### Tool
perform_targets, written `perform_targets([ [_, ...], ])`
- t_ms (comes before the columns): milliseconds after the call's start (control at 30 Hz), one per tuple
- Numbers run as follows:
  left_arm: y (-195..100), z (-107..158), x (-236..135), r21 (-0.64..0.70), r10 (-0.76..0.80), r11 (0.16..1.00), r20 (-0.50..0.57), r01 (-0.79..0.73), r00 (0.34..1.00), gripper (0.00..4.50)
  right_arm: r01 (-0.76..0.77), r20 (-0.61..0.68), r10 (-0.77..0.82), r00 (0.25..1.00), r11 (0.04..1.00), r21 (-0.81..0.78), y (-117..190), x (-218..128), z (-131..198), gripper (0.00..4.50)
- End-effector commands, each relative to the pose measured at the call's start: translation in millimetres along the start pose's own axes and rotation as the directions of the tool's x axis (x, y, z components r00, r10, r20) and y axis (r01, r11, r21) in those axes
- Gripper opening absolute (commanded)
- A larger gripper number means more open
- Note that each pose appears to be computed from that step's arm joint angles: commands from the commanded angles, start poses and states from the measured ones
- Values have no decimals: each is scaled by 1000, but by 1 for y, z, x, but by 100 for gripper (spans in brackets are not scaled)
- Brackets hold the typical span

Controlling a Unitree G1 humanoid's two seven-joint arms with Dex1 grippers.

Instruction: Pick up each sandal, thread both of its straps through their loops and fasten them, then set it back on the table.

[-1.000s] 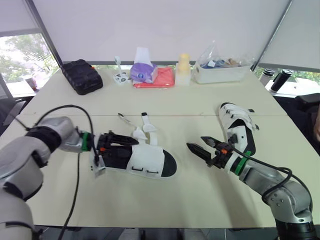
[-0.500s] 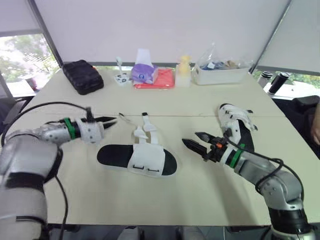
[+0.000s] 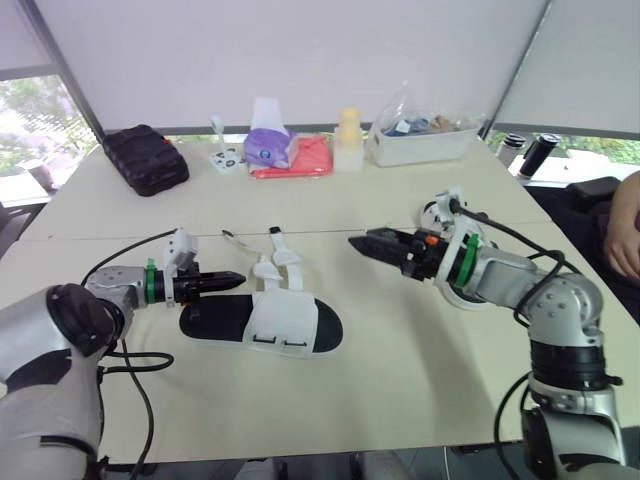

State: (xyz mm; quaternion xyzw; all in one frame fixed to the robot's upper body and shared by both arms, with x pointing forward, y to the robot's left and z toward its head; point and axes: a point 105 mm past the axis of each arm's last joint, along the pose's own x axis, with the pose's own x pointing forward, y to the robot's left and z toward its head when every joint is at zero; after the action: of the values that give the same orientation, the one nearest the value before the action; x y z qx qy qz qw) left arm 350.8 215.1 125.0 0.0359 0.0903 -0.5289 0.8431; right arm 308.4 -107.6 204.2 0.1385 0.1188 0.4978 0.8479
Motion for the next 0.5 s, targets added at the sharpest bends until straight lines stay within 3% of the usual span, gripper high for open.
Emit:
perform_targets([
  [33, 10, 7, -12, -83, 111, 991, 103, -102, 988, 4, -102, -111, 92, 990, 991, -90, 27, -7, -24, 450],
  [100, 18, 11, -17, -81, 195, 980, 156, -184, 968, 4, -96, -179, 71, 981, 985, -140, 28, -10, -45, 450],
  [200, 27, 17, -11, -23, 292, 956, 222, -294, 931, 0, -69, -222, 21, 975, 975, -211, 20, -12, -63, 371],
  [333, 34, 36, 13, -51, 353, 932, 353, -359, 866, 0, -31, -175, -17, 984, 962, -270, 11, -10, -65, 166],
  [367, 38, 44, 19, -86, 386, 919, 397, -385, 833, 0, -14, -167, -37, 985, 956, -293, 7, -10, -65, 133],
  [433, 46, 65, 26, -176, 441, 896, 476, -409, 761, 0, 2, -158, -56, 986, 946, -325, 4, -11, -66, 20],
  [500, 51, 96, 39, -259, 460, 888, 542, -381, 703, 0, 18, -144, -68, 987, 946, -322, 2, -12, -67, 9],
])
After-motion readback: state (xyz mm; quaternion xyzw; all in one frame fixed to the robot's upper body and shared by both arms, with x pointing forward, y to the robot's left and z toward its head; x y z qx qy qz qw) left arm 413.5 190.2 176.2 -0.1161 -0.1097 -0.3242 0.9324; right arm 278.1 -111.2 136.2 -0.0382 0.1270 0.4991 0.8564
